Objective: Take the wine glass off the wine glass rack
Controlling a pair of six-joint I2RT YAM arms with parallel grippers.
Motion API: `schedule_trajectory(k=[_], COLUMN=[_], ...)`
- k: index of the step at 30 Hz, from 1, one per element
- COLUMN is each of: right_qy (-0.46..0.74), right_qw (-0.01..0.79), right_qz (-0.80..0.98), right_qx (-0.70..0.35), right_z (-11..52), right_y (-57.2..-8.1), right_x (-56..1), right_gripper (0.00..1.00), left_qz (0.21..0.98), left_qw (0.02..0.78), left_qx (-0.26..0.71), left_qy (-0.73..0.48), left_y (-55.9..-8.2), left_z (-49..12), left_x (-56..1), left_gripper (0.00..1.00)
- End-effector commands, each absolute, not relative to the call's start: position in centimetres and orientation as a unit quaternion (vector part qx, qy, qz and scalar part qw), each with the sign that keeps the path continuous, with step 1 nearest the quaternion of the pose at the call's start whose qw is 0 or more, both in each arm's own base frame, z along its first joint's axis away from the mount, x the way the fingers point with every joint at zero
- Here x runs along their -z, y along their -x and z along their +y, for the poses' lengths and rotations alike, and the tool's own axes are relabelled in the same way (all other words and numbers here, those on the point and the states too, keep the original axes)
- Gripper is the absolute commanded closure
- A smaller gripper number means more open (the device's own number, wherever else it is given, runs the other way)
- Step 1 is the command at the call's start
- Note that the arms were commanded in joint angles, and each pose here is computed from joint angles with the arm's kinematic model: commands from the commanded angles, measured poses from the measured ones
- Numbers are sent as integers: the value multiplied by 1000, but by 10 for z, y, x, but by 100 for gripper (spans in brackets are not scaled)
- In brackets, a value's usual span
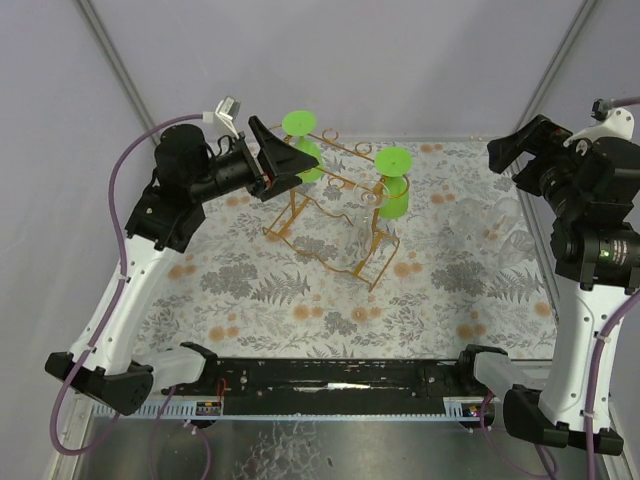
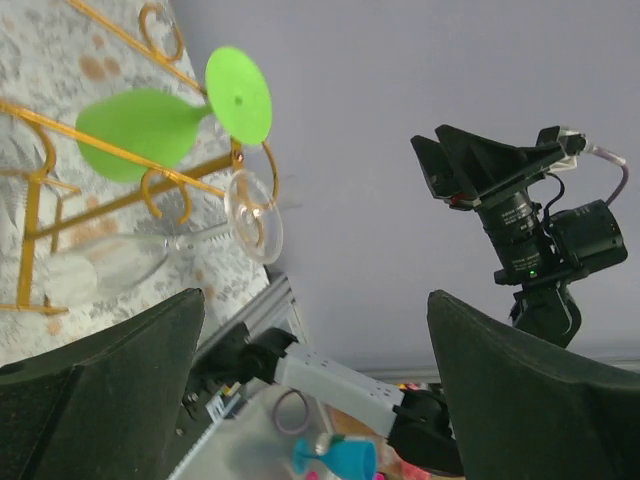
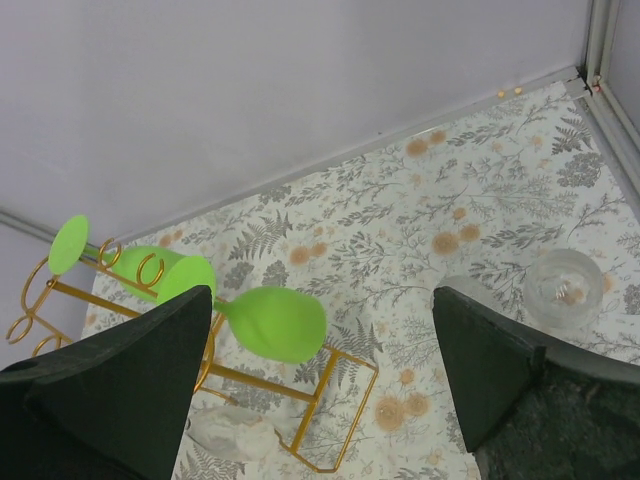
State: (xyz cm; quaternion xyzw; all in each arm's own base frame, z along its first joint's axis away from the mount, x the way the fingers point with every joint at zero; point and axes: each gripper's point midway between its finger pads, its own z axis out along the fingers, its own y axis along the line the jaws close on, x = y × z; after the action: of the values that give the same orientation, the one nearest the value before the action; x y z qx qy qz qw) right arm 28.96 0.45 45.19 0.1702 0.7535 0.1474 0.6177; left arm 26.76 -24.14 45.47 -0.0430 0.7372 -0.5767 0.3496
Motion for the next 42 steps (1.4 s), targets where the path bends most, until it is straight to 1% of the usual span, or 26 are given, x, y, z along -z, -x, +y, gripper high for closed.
schedule_trajectory(k=[1, 8, 13, 17, 22, 28, 33, 39, 42], right_qy=[-164, -171, -172, -172, -175, -177, -175, -174, -173], right_qw=[635, 637, 644, 646, 646, 651, 648, 648, 649], right_qz=[735, 732, 728, 727, 727, 721, 724, 722, 722], right_qx=[-171, -170, -162, -155, -155, -159, -161, -166, -166], right_z=[12, 11, 9, 8, 8, 8, 9, 10, 10], right_y=[-276, -273, -265, -258, -254, -253, -256, -259, -259], right_x=[-465, -466, -470, -471, -469, -470, -465, -464, -463], right_gripper=[1, 1, 1, 0, 0, 0, 0, 0, 0], left_qz=[730, 750, 759, 757, 754, 753, 752, 753, 751], left_qw=[283, 241, 217, 214, 222, 242, 249, 253, 255], left_qx=[619, 613, 609, 612, 607, 592, 584, 580, 581], left_qy=[68, 65, 78, 88, 115, 154, 174, 179, 181], left_y=[-249, -234, -231, -233, -249, -265, -271, -274, -277], left_z=[-253, -292, -315, -331, -339, -340, -340, -342, -343], left_x=[-453, -422, -402, -394, -391, -385, -383, -381, -382], left_gripper=[9, 11, 9, 12, 17, 29, 44, 59, 63])
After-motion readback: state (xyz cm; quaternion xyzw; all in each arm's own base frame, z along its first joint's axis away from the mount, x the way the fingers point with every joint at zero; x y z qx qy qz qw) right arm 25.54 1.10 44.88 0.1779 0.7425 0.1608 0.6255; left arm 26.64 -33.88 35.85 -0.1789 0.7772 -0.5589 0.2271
